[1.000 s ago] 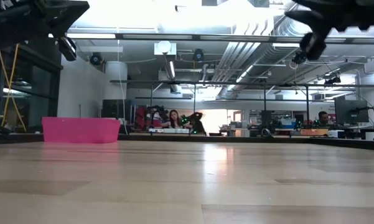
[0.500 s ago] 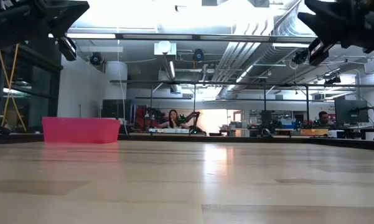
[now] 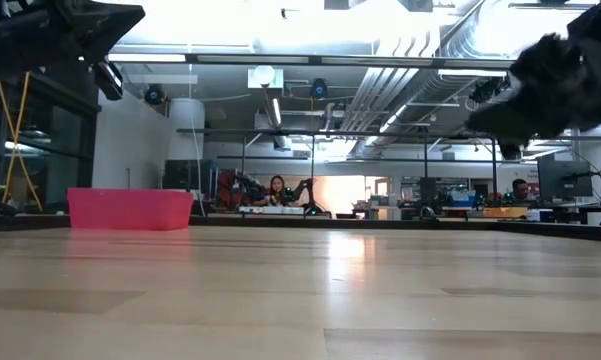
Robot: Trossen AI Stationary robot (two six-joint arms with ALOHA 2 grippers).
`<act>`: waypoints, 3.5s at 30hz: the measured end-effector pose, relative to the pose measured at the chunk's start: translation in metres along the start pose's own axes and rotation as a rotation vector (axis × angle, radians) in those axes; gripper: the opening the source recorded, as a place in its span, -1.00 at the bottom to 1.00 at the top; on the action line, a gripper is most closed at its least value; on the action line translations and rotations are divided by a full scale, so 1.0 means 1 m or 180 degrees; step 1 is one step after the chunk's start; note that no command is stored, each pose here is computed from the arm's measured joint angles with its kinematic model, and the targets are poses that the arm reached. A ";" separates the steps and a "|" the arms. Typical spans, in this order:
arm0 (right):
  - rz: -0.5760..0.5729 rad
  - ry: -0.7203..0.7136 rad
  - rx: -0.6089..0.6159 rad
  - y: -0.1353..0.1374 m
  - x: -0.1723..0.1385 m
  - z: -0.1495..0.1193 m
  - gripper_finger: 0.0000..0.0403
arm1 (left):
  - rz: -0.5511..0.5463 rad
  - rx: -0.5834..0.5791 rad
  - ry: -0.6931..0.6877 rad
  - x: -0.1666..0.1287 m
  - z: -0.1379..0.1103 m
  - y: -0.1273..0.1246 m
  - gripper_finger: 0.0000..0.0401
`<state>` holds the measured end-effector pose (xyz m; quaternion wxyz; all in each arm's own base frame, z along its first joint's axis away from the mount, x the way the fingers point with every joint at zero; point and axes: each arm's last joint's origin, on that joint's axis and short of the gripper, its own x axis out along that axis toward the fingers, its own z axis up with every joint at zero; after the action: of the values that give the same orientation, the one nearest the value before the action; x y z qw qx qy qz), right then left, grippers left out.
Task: Sort blocks
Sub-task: Return to Home Position
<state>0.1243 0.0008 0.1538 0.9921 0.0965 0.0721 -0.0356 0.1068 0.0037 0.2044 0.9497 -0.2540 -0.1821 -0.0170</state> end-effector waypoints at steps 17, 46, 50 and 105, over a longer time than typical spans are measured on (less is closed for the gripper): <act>0.0044 0.0306 -0.0037 0.000 -0.011 -0.010 -1.00 | 0.0056 0.0003 0.0102 -0.004 -0.002 0.001 -1.00; 0.0037 -0.0577 0.0048 -0.003 -0.029 0.012 -1.00 | 0.0161 -0.0041 0.1155 -0.023 -0.031 0.006 -1.00; 0.0037 -0.0577 0.0047 -0.003 -0.029 0.012 -1.00 | 0.0161 -0.0040 0.1170 -0.023 -0.032 0.006 -1.00; 0.0035 -0.0577 0.0048 -0.003 -0.029 0.012 -1.00 | -0.0081 0.1619 0.1214 -0.022 -0.032 0.007 -1.00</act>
<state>0.0975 -0.0029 0.1687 0.9940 0.1007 -0.0188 -0.0393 0.0975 -0.0067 0.1673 0.9995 0.0017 -0.0024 -0.0301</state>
